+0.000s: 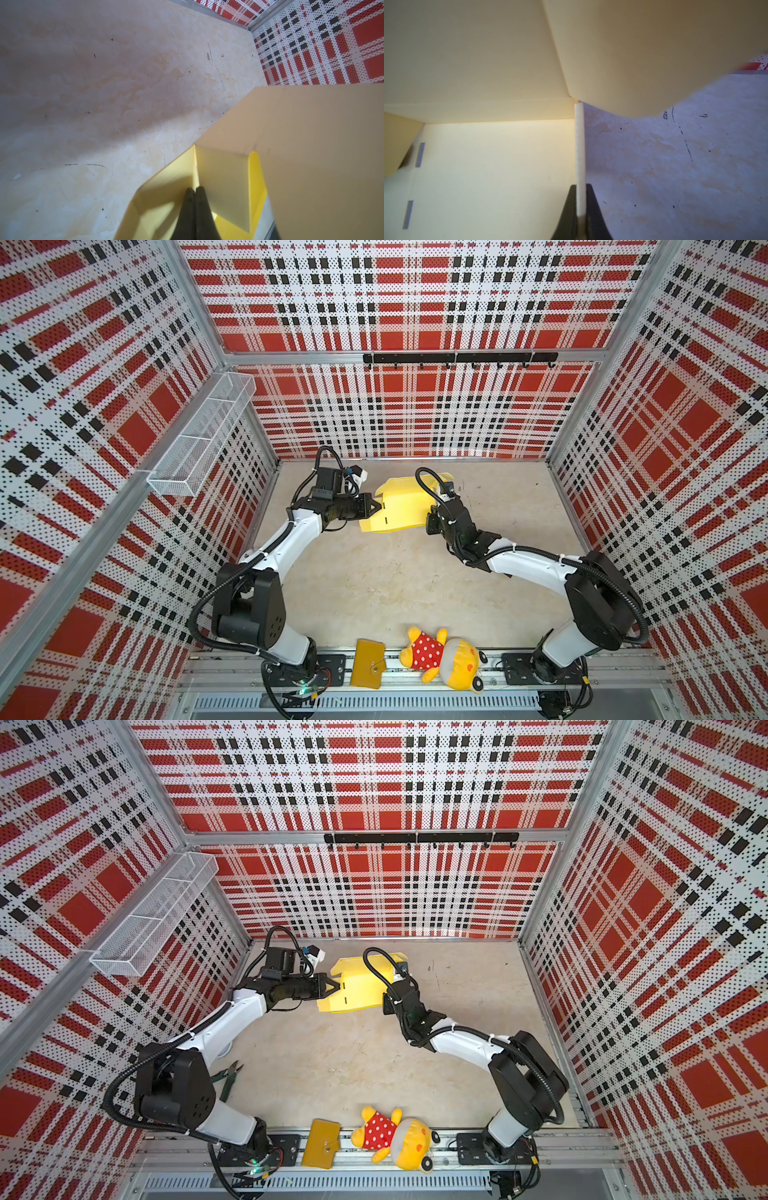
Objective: Fold the paper box
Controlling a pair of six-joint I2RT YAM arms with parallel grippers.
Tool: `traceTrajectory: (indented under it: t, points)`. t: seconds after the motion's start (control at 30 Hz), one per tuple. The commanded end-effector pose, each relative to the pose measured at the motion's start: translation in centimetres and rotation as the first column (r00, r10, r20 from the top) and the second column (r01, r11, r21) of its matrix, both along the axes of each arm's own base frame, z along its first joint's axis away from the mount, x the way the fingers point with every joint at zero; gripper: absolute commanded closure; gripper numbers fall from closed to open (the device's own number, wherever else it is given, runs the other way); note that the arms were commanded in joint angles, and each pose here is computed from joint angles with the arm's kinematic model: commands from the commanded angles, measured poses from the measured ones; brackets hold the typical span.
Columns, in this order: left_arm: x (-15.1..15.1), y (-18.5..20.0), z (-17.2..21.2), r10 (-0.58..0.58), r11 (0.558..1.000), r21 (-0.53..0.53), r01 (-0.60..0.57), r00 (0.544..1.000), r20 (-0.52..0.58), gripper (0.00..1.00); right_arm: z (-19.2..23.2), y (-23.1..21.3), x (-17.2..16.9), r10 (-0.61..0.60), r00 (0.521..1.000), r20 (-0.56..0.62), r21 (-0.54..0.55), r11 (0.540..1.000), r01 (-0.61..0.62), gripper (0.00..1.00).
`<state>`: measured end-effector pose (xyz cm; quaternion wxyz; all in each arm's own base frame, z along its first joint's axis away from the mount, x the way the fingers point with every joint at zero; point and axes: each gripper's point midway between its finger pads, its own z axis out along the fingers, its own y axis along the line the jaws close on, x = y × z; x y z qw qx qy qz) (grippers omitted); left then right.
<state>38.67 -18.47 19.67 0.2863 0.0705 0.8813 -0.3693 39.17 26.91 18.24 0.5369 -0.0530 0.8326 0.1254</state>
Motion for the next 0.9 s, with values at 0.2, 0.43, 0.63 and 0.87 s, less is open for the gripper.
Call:
traceTrajectory:
  t: [0.2,0.43,0.63,0.87]
  points:
    - [1.6,0.7,2.9,0.041,0.993,-0.108,-0.037,0.998,0.037,1.00,1.0,2.3,1.5,0.023,0.996,0.091,0.074,0.997,-0.029,1.00]
    - [1.8,0.3,1.8,0.027,0.990,-0.139,-0.024,0.999,0.023,1.00,-1.2,3.1,1.8,0.033,0.997,0.068,0.110,0.993,-0.040,1.00]
    - [2.1,0.5,0.2,0.040,0.987,-0.154,-0.042,0.999,-0.015,1.00,-1.7,3.2,2.1,0.027,0.997,0.066,0.101,0.994,-0.034,1.00]
    - [2.7,0.6,-2.1,0.058,0.982,-0.175,-0.070,0.995,-0.076,1.00,-2.8,3.9,2.5,0.037,0.998,0.051,0.097,0.994,-0.042,1.00]
